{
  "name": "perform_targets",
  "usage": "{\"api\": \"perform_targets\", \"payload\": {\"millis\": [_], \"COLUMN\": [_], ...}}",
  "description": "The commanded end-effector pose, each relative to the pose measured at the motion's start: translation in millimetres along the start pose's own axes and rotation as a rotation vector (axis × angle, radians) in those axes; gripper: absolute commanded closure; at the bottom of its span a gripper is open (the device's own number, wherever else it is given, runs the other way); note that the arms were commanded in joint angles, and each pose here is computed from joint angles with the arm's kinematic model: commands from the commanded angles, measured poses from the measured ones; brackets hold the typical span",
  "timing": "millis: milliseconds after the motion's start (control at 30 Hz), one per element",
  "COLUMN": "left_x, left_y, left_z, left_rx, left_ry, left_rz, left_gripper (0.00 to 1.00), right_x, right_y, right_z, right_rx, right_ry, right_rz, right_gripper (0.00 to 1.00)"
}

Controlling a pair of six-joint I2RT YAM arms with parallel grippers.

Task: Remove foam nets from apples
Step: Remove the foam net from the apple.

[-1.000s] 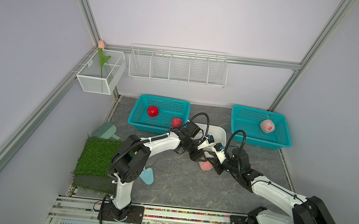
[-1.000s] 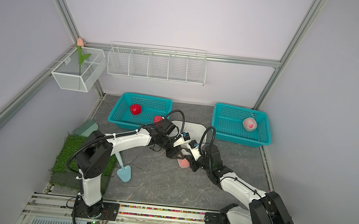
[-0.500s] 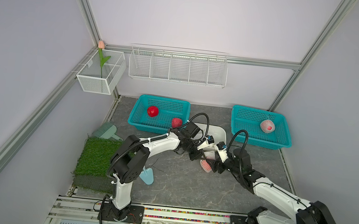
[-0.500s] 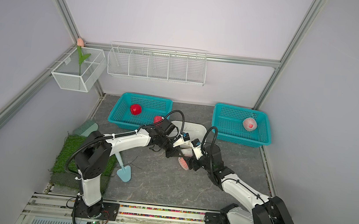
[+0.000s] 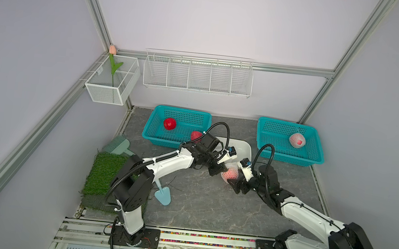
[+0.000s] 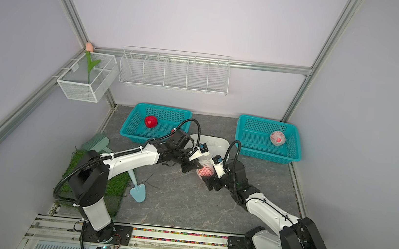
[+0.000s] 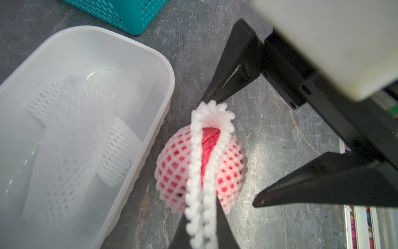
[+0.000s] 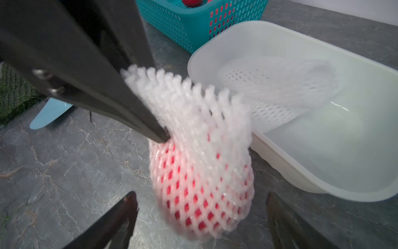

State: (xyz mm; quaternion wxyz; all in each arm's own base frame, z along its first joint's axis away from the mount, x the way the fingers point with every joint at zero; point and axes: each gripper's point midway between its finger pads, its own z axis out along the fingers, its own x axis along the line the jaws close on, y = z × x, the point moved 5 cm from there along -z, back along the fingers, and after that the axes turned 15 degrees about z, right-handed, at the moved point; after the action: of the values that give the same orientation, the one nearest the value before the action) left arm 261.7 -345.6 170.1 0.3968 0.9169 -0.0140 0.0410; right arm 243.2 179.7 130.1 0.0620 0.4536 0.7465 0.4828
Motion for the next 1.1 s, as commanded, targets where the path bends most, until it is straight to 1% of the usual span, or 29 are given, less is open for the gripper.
{"api": "perform_targets", "payload": {"millis": [0,100,200,300,367,533,667,767,833,933,1000,1067], "left_x": [-6.7,-6.9,-6.2,-6.5,-6.4,-9.3,-10.2,-11.8,-11.7,-12.8,-14.6,-15.1], "left_y": [-2.1,-1.5,-0.4,0.9,0.3,-1.2,-1.4,0.1,-1.0,-4.2,-4.9,-5.7], "left_z": [3.5,6.5,7.6,7.5,7.6,11.7,14.7,16.2,17.6,19.5,20.3,19.9], "left_rx": [0.023,0.028,0.025,0.024,0.026,0.034,0.038,0.036,0.042,0.052,0.056,0.056], "left_ry": [0.006,0.01,0.012,0.012,0.009,-0.019,-0.032,-0.042,-0.045,-0.053,-0.06,-0.061], "left_rz": [0.035,0.037,0.033,0.034,0.032,0.025,0.02,0.023,0.018,0.016,0.015,0.016], "left_gripper": [0.87,0.87,0.87,0.87,0.87,0.87,0.87,0.87,0.87,0.87,0.87,0.87], "right_x": [7.4,9.4,7.4,7.2,7.1,8.9,10.4,9.8,9.8,9.4,8.5,6.2], "right_y": [10.6,10.2,10.9,9.8,10.2,15.3,16.3,14.0,14.1,15.5,17.3,17.8], "right_z": [6.1,14.5,19.0,23.0,23.8,24.8,25.7,25.9,25.0,22.9,21.3,20.5], "right_rx": [-0.035,-0.009,-0.03,-0.04,-0.058,-0.109,-0.115,-0.116,-0.128,-0.15,-0.165,-0.176], "right_ry": [0.053,0.078,0.071,0.081,0.086,0.089,0.081,0.078,0.076,0.068,0.056,0.039], "right_rz": [-0.047,-0.07,-0.09,-0.098,-0.099,-0.099,-0.112,-0.114,-0.116,-0.118,-0.117,-0.115], "right_gripper": [0.06,0.07,0.08,0.14,0.17,0.18,0.18,0.23,0.3,0.37,0.36,0.25]}}
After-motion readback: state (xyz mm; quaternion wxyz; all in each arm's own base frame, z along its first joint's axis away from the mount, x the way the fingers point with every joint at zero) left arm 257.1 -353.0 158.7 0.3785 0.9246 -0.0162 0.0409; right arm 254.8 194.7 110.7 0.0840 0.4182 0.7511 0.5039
